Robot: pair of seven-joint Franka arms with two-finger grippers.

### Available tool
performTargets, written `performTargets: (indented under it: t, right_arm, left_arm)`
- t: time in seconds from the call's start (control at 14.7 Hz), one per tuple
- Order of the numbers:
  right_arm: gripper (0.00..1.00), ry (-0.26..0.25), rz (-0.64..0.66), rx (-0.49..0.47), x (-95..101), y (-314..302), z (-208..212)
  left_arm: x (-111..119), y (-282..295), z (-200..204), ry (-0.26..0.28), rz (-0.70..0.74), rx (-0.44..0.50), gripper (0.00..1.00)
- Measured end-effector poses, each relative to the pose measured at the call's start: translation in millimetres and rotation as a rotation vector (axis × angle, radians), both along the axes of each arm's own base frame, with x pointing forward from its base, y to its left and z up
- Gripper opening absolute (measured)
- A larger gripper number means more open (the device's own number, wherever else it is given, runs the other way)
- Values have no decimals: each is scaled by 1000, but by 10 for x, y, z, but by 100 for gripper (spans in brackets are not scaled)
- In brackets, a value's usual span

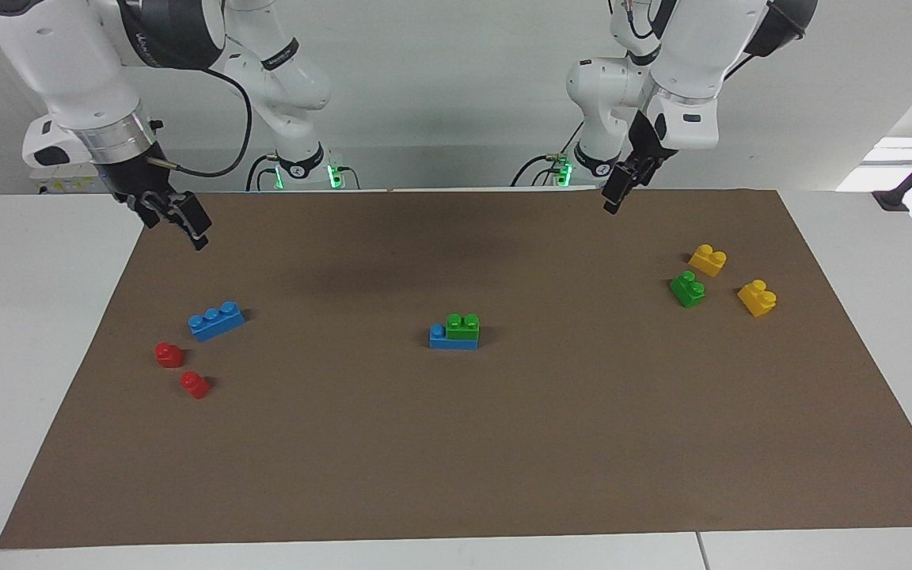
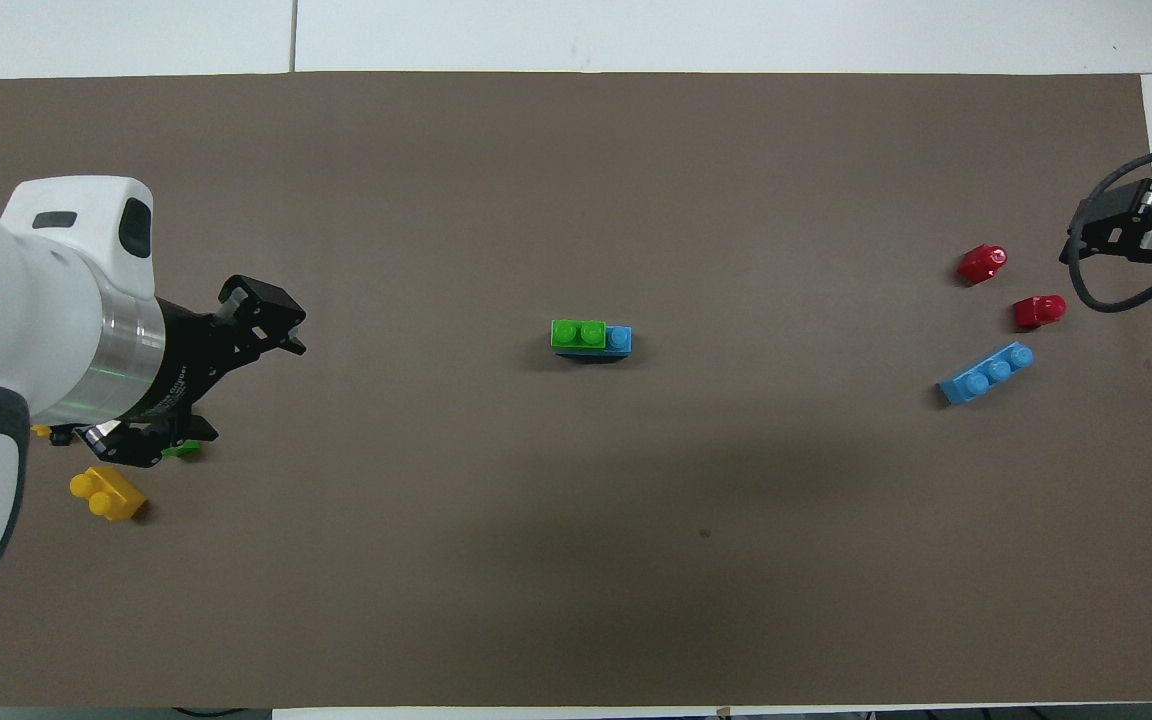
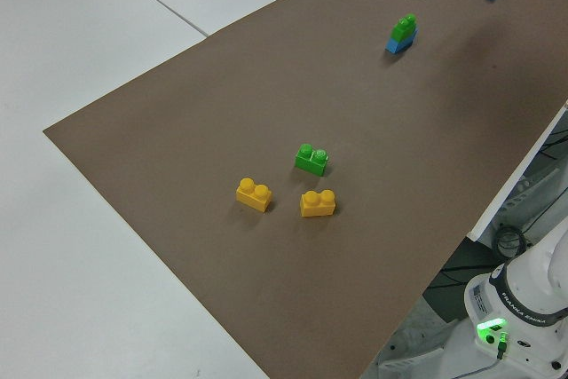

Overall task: Remove green block with left arm and hold with right
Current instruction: 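Move the left gripper toward the green-blue block while the right gripper approaches, then position the left gripper over the green end while the right gripper reaches the blue end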

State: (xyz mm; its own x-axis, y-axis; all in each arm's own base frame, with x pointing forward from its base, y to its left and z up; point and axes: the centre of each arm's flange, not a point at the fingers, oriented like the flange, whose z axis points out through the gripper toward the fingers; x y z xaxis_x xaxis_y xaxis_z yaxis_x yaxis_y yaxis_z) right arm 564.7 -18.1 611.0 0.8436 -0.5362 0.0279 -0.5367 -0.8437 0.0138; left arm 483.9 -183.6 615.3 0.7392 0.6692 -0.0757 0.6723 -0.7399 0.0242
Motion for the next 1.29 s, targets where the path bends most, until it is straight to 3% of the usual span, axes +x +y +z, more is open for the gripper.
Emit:
performTargets:
  t: [0.2, 0.61, 0.88, 1.29]
  right_arm:
    - [99, 6, -150, 1, -24, 44, -30]
    - [100, 11, -445, 13, -56, 216, -56]
    - [99, 65, -690, 137, -65, 371, -107]
    - [100, 201, -804, 282, -99, 556, -389]
  left_arm:
    - [-114, -141, -85, 31, 86, -14, 100]
    - [-387, -714, -262, -37, 419, -59, 100]
    - [-437, -966, -383, -44, 597, -93, 100]
    - [-342, -1235, -772, -1, 683, -82, 100]
